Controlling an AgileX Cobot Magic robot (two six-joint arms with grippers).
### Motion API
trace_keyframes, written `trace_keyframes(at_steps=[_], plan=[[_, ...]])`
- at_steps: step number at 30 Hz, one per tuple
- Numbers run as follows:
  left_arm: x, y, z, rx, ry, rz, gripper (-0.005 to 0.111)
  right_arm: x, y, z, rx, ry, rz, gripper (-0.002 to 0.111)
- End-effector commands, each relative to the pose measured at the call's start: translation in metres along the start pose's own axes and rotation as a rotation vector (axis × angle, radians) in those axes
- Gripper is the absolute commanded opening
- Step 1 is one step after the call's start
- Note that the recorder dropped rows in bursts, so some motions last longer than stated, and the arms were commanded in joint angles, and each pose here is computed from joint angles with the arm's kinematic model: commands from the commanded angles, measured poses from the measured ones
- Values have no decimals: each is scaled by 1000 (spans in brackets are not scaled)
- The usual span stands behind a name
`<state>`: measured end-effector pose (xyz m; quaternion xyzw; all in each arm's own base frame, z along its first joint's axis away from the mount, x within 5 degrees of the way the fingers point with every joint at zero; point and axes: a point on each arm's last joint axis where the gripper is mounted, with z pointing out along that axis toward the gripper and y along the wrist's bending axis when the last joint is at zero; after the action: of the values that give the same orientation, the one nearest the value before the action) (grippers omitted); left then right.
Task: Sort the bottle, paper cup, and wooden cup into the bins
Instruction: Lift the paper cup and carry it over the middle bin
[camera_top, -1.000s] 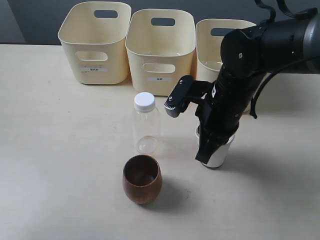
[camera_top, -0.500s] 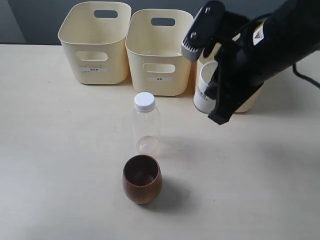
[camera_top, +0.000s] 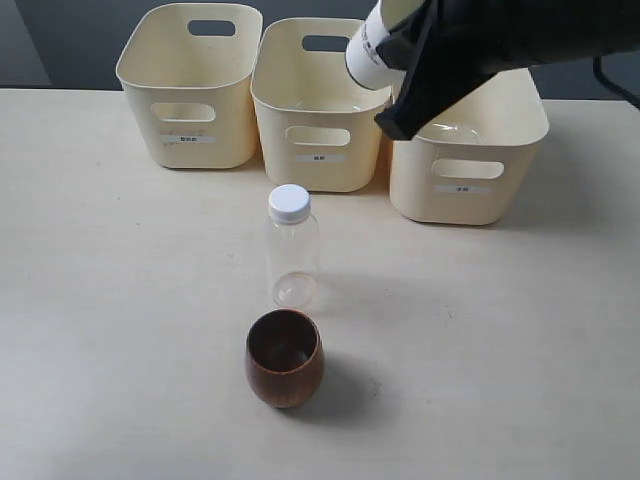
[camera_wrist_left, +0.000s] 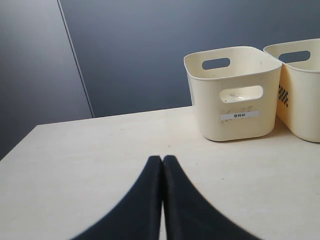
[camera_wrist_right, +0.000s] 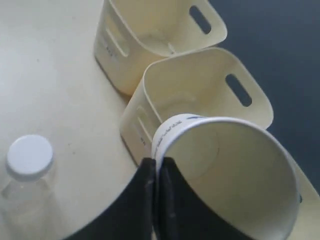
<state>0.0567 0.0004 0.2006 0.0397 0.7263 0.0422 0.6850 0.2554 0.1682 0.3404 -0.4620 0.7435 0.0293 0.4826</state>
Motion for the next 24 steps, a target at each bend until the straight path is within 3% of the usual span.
trace_keyframes(at_steps=[1,5,11,17,24], plan=[[0,0,0,-2,-10,0,0,-4,-4,20,57,-74,8,-1],[0,0,0,-2,-10,0,0,-2,-8,56,131,-159,11,-1],[0,0,0,-2,-10,0,0,1,-37,116,140,-85,83,-1],[0,0,0,-2,-10,-2,0,27,-63,162,159,-10,155,-1],[0,0,0,-2,-10,0,0,38,-64,192,102,76,155,-1]])
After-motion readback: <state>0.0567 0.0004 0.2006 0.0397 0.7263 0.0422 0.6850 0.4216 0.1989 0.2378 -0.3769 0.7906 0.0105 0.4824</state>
